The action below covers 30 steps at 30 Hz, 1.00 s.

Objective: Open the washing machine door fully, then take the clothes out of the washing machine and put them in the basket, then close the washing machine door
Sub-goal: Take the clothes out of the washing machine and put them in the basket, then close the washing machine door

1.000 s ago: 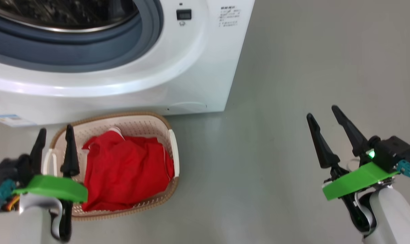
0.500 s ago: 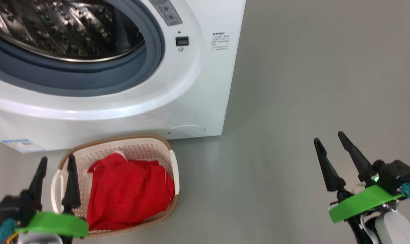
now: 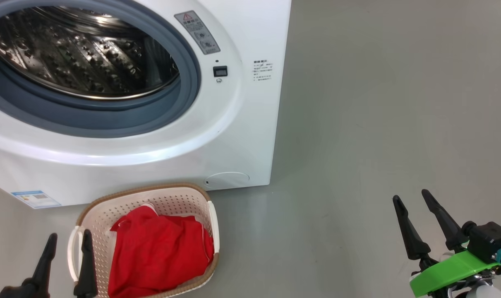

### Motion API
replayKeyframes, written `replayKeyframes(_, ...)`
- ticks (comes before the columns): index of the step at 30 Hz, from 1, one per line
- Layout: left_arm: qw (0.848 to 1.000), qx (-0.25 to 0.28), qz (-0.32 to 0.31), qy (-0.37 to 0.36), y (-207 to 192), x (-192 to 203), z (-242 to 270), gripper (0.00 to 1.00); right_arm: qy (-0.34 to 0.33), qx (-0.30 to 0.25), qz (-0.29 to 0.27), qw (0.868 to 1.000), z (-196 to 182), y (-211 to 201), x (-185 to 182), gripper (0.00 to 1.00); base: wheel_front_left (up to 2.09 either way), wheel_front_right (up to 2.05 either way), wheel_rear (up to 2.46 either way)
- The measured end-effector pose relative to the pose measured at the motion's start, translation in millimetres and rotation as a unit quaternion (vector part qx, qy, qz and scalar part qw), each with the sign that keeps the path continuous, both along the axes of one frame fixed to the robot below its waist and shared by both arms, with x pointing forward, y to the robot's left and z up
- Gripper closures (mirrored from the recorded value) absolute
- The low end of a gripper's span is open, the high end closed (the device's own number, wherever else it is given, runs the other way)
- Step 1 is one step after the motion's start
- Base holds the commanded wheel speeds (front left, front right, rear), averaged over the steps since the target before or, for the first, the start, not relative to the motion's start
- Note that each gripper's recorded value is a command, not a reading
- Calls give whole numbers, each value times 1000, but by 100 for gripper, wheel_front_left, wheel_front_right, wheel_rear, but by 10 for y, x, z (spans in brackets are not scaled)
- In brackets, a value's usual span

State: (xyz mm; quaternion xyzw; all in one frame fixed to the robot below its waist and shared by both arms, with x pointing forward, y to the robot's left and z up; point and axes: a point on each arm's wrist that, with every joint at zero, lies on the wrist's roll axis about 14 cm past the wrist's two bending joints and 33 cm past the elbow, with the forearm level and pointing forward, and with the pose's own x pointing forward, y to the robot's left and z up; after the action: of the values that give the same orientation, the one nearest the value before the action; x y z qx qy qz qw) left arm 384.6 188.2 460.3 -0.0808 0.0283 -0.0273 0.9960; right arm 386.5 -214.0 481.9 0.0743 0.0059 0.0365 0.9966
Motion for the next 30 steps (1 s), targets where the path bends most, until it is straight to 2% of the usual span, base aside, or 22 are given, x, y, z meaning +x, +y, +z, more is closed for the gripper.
replayKeyframes(18,1000,6,3,-14,12,-67,98,0,-4,0,0,1000,31,-2,-51,0,-6,6,0)
replayKeyframes(30,1000,9,3,-18,17,-61,121,0,-2,0,3,1000,15,16,-31,0,-127,127,0)
